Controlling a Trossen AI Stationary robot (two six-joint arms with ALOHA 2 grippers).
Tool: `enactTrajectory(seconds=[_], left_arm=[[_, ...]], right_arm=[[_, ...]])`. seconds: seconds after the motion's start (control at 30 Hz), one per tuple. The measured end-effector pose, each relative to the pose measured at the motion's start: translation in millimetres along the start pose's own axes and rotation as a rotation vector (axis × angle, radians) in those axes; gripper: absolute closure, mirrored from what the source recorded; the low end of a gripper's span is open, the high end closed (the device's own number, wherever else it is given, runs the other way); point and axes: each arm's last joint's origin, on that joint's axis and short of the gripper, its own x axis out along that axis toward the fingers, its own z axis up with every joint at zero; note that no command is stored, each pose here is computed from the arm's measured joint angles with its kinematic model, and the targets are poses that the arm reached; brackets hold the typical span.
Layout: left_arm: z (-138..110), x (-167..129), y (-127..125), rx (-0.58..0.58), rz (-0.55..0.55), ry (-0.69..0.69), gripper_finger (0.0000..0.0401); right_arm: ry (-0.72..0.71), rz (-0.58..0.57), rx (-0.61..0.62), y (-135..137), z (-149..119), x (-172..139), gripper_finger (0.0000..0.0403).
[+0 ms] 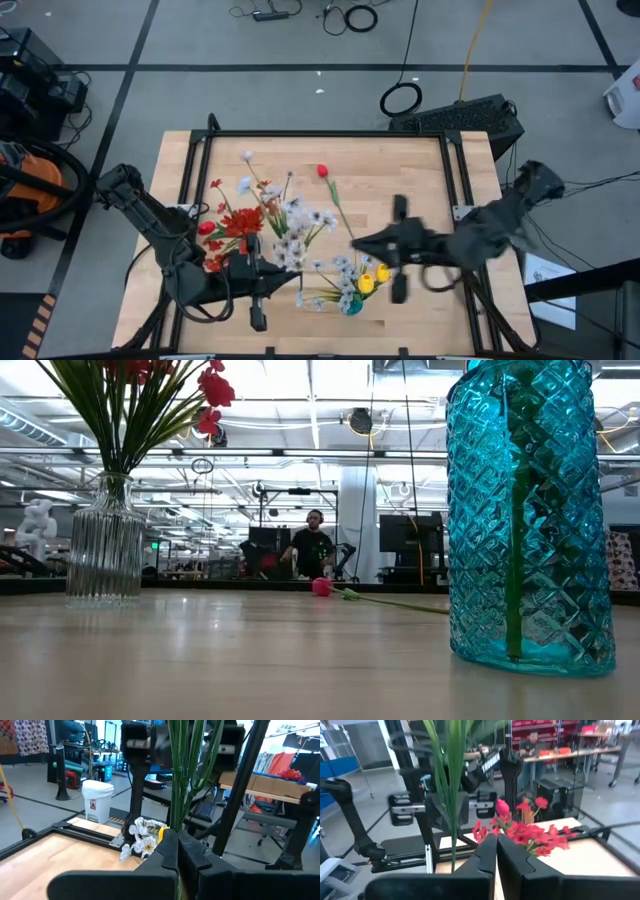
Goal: Sort flowers into vase by color
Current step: Put the white flowers into the blue vase
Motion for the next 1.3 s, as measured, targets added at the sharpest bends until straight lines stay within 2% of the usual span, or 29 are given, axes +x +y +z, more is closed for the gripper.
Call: enactTrajectory(seconds=[0.23,0.5,0.77,1.3], left_arm=[[6,4,2,-0.011,0.011,-0.011,0.0401],[7,3,1,-0.015,0.009,-0.014,0.0401],[7,3,1,-0.012,0.007,-0.011,0.0401],[7,3,1,-0.013,0.003,-0.012,0.0401]], right_arm=[[0.077,0.106,0.015,10,-8,57,0.0354],[0.084,0.132,0.015,12,-6,88,0.0291],[0.083,0.143,0.021,13,-7,102,0.0257],[0.092,0.126,-0.014,6,-8,107,0.0257]])
